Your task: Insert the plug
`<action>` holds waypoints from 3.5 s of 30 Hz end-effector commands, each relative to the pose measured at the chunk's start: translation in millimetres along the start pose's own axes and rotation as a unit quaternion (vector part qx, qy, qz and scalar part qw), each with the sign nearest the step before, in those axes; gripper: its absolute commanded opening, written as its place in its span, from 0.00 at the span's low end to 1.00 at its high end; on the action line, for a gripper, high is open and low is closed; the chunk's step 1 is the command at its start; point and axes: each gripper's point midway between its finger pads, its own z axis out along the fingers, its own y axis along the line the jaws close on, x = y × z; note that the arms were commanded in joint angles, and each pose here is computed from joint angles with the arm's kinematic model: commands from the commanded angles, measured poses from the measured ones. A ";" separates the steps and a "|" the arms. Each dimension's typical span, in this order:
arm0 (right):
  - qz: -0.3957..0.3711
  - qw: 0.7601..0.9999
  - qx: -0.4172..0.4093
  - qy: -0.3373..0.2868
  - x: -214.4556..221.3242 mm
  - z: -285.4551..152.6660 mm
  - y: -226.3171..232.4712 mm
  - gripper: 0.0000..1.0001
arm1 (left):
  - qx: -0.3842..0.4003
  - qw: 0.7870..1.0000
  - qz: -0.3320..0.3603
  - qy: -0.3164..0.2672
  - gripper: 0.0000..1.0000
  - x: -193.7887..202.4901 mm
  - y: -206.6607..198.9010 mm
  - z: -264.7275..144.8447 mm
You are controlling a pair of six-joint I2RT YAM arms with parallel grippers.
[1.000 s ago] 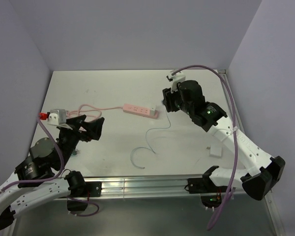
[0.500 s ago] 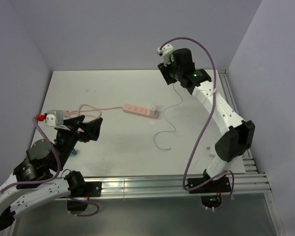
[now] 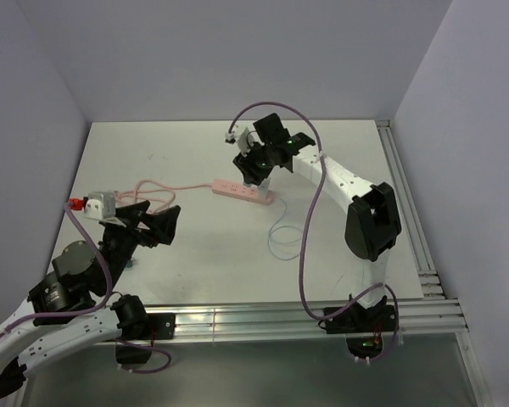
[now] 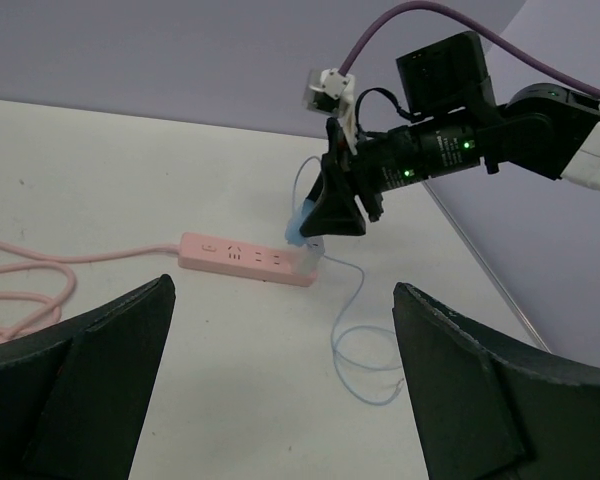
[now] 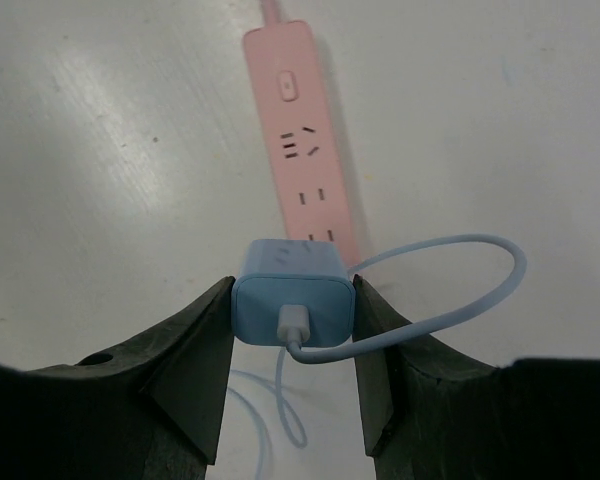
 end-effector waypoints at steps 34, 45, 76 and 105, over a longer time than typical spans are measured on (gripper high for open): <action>0.479 0.844 0.045 -0.235 -39.4 -161.4 -175.8 0.00 | 0.034 0.999 -0.011 -0.007 0.96 -1.2 -11.3 -1.0; 0.299 0.860 0.266 -0.317 -110.9 -197.0 -247.7 0.00 | 0.020 1.000 -0.008 -0.004 0.96 -4.0 -6.5 -2.5; -0.001 1.000 0.030 -0.004 19.8 31.1 -10.4 0.00 | 0.029 0.999 -0.033 -0.007 0.95 -10.3 -3.0 -14.9; -0.155 0.980 -0.087 0.088 69.4 61.4 4.0 0.00 | 0.030 0.999 -0.023 -0.006 0.96 -6.6 -1.6 -14.2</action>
